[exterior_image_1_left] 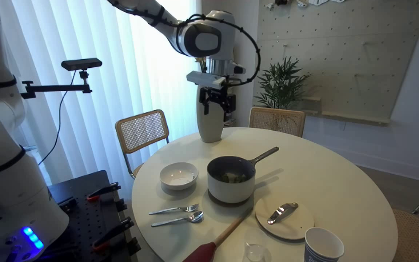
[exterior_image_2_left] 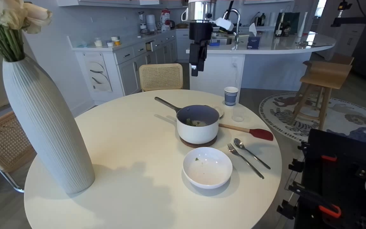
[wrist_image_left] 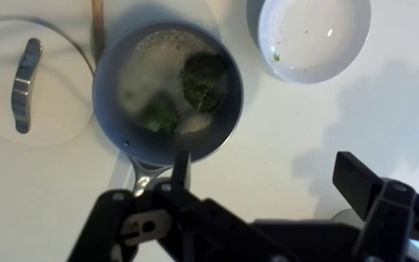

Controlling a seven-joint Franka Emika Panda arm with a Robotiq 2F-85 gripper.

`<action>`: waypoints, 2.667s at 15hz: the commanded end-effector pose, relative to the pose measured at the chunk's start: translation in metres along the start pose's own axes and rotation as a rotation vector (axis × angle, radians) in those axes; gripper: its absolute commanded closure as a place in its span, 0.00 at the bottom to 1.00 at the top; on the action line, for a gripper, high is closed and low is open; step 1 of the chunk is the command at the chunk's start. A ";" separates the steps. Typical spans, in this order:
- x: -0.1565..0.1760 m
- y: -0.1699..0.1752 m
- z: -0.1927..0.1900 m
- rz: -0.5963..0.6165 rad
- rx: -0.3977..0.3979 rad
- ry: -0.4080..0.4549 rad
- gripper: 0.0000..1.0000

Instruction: Move the blue cup to the right, move the silver fork and spoon to the left, move the blue cup to the left

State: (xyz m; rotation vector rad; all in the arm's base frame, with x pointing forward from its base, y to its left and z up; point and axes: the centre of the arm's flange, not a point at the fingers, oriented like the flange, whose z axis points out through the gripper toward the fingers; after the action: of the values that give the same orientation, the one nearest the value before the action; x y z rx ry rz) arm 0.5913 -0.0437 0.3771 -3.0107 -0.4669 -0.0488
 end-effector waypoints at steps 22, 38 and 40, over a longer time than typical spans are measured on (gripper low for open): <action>-0.209 -0.061 0.191 0.697 -0.265 -0.077 0.00; -0.199 -0.050 0.266 0.844 -0.139 -0.042 0.00; -0.203 -0.049 0.270 0.854 -0.134 -0.046 0.00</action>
State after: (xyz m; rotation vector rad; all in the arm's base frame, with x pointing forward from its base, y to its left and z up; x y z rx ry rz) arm 0.3901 -0.0318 0.1089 -3.0765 0.8540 0.0714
